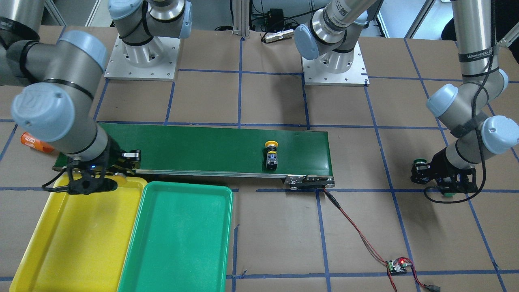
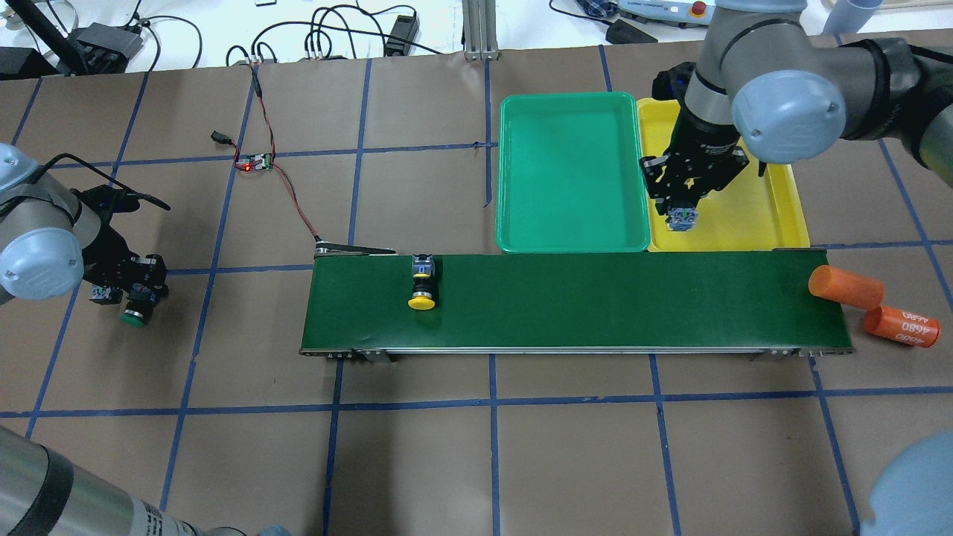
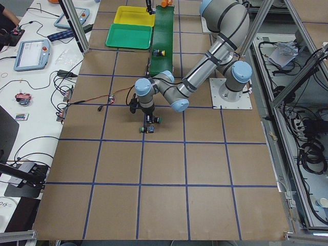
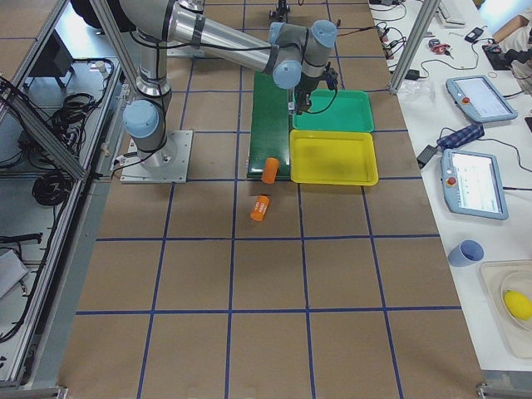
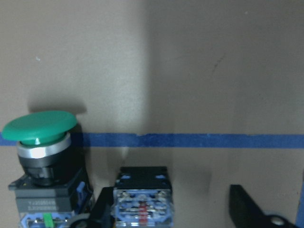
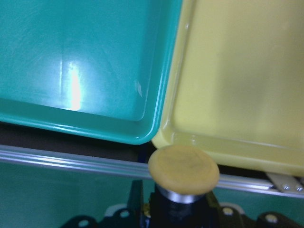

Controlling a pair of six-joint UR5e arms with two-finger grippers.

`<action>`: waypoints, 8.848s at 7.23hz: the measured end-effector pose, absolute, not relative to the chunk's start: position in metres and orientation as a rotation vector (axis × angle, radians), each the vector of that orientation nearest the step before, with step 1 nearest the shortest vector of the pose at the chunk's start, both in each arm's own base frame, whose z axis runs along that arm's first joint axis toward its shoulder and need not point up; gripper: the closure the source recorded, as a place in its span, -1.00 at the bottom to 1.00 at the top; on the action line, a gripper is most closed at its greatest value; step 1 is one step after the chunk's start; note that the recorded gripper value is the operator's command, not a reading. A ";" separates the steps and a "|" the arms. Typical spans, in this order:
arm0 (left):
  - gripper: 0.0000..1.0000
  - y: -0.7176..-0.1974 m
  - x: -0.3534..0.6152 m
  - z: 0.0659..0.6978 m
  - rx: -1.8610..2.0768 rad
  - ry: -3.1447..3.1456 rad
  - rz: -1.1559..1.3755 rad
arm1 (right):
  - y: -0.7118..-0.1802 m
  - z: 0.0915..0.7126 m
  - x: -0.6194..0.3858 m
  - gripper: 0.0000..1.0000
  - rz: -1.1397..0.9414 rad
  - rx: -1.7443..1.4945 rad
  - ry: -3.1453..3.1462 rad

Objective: Sort buttons by color to trays
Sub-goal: 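Carry yellow button into yellow tray with right gripper while left gripper returns, then grasp a green-capped button with the left gripper while the right gripper rises, then set green button on belt with left gripper while right gripper returns, then grasp the last green-capped button with the left gripper, then carry the green button onto the belt's near end, open left gripper, then grasp the yellow button on the belt with the right gripper while the left gripper withdraws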

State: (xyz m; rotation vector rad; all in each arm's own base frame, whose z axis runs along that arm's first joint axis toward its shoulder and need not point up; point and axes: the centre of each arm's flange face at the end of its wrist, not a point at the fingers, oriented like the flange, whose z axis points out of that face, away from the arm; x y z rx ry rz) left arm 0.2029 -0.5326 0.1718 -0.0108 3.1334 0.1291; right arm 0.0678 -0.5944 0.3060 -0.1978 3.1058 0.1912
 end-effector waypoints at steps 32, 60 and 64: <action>-1.00 -0.537 0.254 0.219 -0.094 3.131 0.006 | -0.518 0.295 0.029 -1.00 0.337 -0.033 2.970; -0.71 -0.516 -0.102 0.255 0.004 3.301 0.194 | -0.526 0.264 0.068 -1.00 0.397 0.079 2.914; -1.00 -0.509 -0.133 0.277 0.007 3.279 0.133 | -0.527 0.249 0.061 -1.00 0.464 0.097 2.971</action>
